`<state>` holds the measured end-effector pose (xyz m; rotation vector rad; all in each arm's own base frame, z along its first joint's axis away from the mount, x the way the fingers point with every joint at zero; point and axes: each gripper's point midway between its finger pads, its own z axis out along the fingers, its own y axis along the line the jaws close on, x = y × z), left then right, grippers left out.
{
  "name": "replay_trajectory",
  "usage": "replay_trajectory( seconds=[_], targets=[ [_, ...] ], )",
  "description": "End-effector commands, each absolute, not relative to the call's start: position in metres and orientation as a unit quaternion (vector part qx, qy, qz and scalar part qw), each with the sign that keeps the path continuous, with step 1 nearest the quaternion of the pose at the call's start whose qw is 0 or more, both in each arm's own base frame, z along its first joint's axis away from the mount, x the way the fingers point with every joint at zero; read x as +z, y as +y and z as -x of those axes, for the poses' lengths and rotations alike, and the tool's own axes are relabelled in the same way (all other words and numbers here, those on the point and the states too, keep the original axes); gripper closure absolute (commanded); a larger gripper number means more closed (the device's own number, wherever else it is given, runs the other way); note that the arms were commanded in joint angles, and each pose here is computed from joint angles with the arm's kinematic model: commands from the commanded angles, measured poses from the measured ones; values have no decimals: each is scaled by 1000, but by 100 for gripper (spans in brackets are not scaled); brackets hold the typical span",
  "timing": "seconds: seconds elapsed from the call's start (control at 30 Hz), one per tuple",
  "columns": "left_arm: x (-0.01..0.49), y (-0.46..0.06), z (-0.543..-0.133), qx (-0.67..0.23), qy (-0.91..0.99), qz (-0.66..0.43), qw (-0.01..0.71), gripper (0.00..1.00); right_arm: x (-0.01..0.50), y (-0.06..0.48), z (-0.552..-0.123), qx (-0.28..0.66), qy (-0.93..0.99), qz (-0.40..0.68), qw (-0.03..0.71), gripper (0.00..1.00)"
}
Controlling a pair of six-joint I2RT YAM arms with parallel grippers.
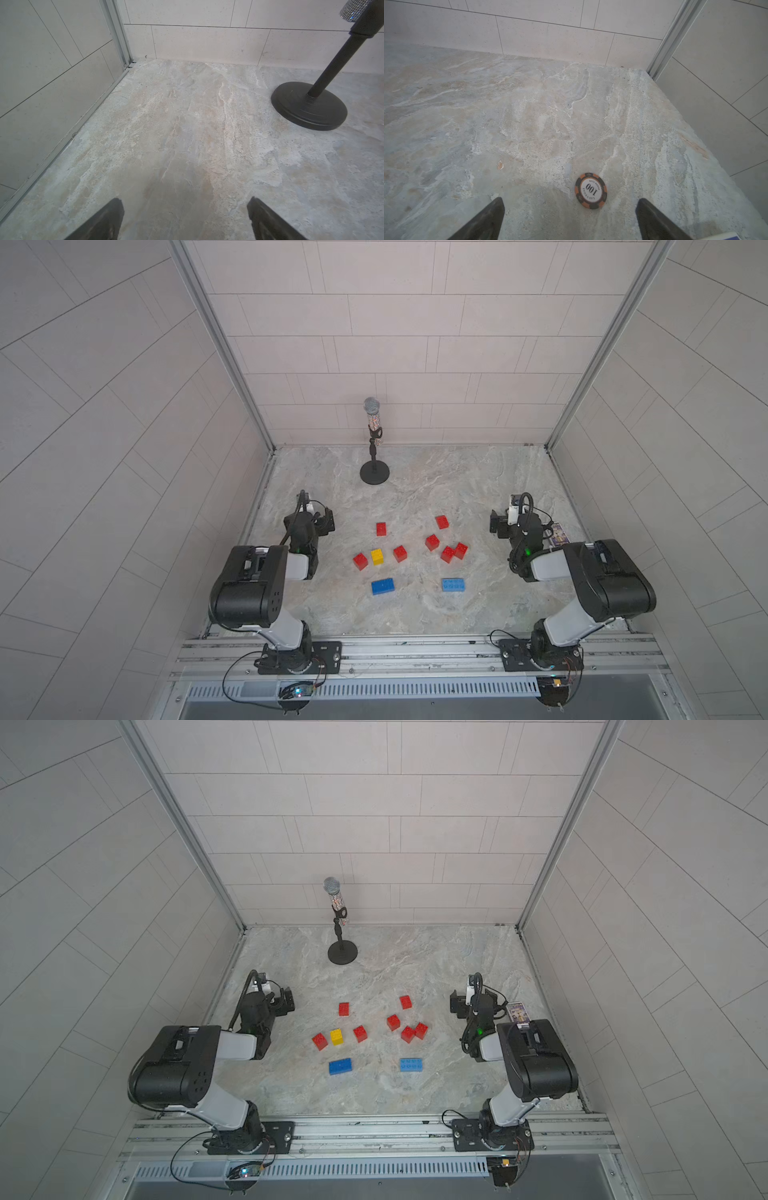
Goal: Assemble the number 1 with lego
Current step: Pick up the lego brick from the center of the board.
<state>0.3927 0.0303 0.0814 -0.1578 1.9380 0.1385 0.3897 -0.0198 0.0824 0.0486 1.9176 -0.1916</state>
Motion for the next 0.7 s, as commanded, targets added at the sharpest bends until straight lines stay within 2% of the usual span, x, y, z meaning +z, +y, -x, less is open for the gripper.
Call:
replay_trajectory(
  seconds=[0.0,0.67],
  targets=[
    [87,27,-398,60,819,58,567,0,91,-22,-392,-80,811,-30,579,1],
    [85,28,-398,66,822,58,562,0,91,-23,-393,-77,812,-32,578,1]
  ],
)
